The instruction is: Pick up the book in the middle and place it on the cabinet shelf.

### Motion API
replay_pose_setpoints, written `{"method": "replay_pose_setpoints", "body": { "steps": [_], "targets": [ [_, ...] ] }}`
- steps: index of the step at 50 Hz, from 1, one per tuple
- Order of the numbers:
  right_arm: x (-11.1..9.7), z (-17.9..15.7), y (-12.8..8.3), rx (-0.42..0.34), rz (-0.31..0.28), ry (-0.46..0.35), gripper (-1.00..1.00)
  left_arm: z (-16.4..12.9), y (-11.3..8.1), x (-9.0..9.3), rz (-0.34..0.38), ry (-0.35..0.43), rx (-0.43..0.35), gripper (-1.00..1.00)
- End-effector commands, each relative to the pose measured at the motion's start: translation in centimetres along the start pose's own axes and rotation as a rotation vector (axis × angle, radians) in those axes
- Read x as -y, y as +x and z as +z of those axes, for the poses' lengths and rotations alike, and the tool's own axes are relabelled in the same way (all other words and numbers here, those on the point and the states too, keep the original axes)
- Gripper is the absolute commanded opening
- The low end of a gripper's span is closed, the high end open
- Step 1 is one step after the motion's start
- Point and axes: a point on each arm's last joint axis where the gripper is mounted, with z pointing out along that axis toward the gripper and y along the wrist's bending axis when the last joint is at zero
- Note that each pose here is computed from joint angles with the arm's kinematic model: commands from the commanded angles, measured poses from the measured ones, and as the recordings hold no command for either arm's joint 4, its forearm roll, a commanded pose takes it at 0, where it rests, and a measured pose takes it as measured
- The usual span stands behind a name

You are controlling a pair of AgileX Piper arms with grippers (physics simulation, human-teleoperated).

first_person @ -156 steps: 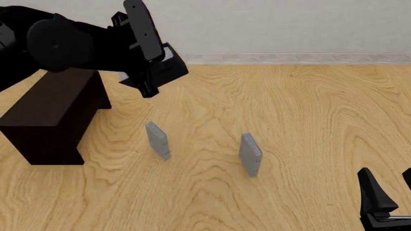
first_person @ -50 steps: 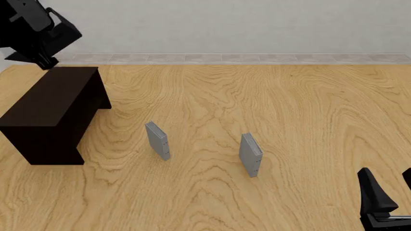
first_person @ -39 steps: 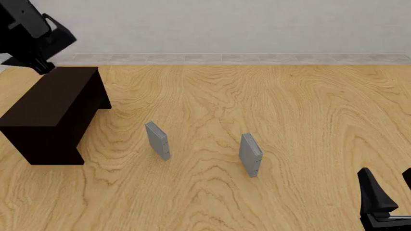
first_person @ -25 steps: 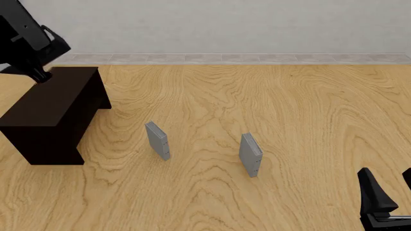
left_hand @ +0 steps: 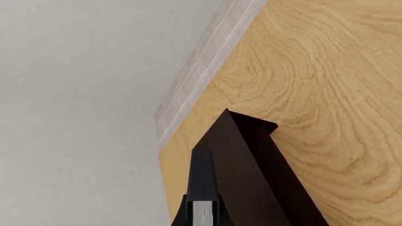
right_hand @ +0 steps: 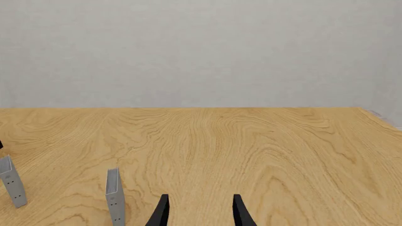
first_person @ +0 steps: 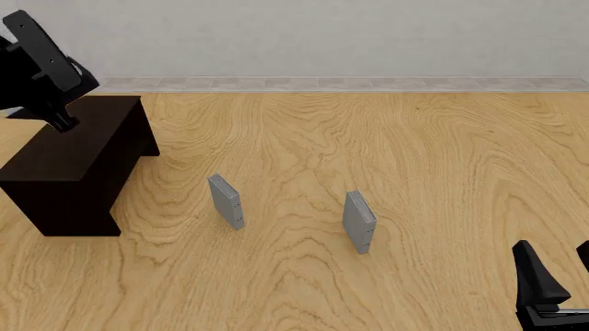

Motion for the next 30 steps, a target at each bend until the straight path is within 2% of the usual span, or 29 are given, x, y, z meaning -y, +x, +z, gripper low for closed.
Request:
{"method": "replay_pose_setpoints", "body": {
  "steps": [1,3,4,8,18,23,24,30],
  "targets": [
    [0.0,0.0,0.0,0.0,0.0,0.0,1.0,1.0,1.2,-0.1,0.058,-0.032,-0.026,-1.0],
    [0.0,0.0,0.0,0.0,0.0,0.0,1.0,1.1,1.3,-0.2,0.054,-0.036,-0.03,-1.0],
    [0.0,0.0,0.0,0.0,0.0,0.0,1.0,1.4,2.0,0.1,0.077,-0.033,-0.047,-1.0],
    [0.0,0.0,0.0,0.0,0.0,0.0,1.0,2.0,3.2,0.5,0.094,-0.034,-0.074,-1.0],
    [0.0,0.0,0.0,0.0,0.0,0.0,1.0,2.4,3.6,0.6,0.097,-0.037,-0.082,-1.0],
    [0.0,0.0,0.0,0.0,0.0,0.0,1.0,2.8,3.8,0.8,0.108,-0.034,-0.084,-1.0],
    [0.0,0.0,0.0,0.0,0.0,0.0,1.0,3.1,4.3,1.1,0.129,-0.031,-0.094,-1.0],
    [0.0,0.0,0.0,0.0,0.0,0.0,1.0,3.2,3.9,1.4,0.128,-0.025,-0.08,-1.0]
  ]
}}
